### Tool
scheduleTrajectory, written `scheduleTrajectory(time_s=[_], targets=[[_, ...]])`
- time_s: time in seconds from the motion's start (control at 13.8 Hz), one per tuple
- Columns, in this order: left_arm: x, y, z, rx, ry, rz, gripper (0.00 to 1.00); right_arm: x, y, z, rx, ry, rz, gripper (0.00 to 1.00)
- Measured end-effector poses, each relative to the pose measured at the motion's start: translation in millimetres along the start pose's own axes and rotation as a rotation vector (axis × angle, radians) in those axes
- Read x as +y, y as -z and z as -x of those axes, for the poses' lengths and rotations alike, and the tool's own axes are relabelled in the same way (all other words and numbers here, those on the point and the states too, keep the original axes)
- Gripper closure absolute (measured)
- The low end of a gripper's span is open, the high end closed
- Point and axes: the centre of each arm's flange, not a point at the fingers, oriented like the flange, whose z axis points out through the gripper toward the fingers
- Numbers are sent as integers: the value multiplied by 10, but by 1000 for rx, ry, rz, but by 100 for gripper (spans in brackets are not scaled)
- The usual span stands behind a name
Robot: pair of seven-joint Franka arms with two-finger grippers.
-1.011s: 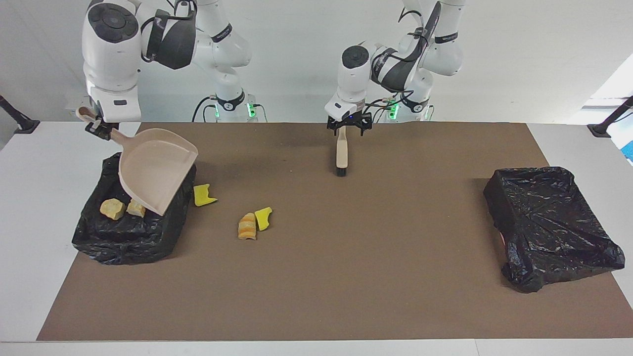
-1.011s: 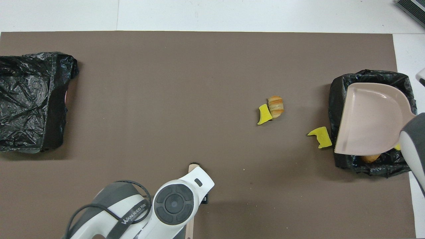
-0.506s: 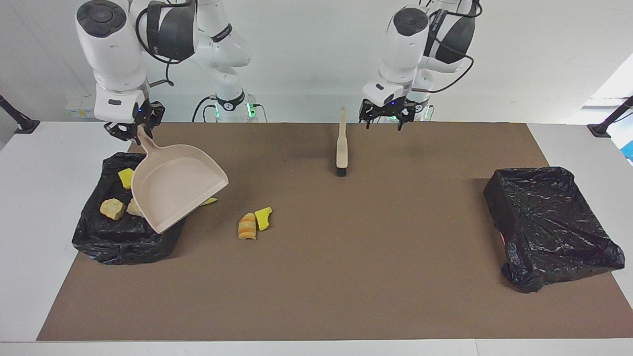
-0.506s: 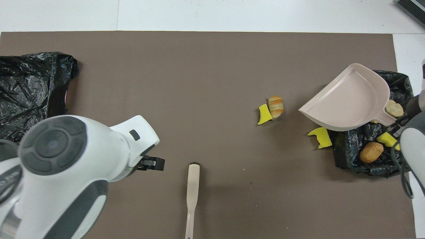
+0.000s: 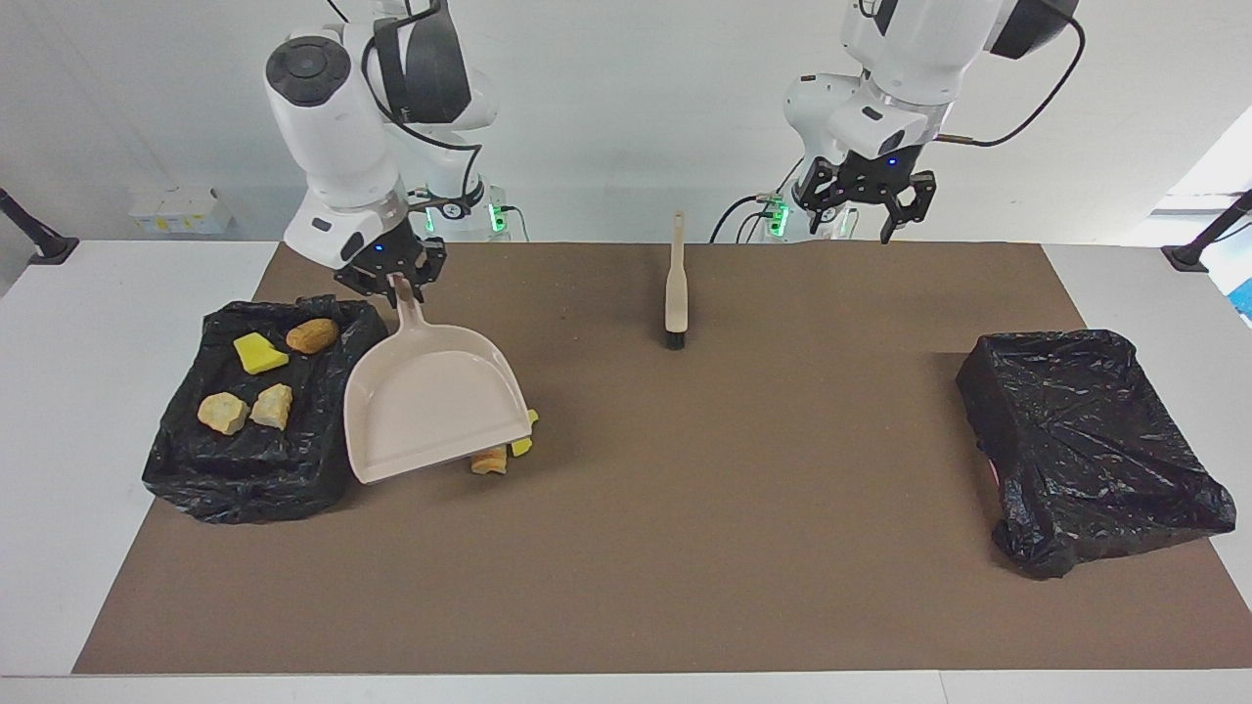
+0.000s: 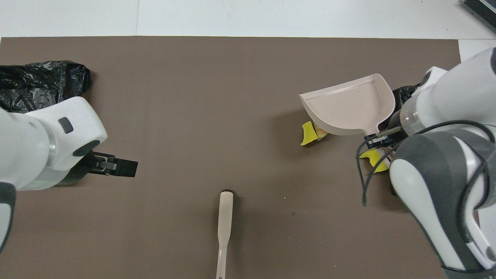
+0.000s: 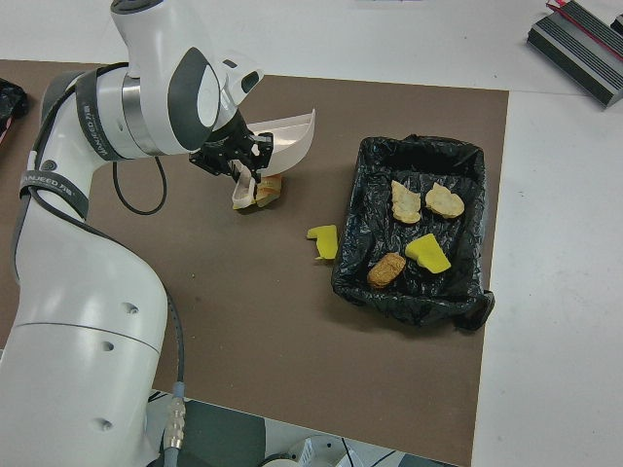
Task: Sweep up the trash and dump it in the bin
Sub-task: 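Bring the empty dustpan back to the table center with the right gripper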
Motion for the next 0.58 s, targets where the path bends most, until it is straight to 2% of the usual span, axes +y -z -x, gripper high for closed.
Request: scheduleTrajectory(time_s=[0.36,0.58], targets=[[-325,284,-62,16,36,1,0,-1022,-459,-421,101,-135,-52,69],[-324,251,-109,4,29,3,0,-1783,-832,-568,119,-204,-75,69]])
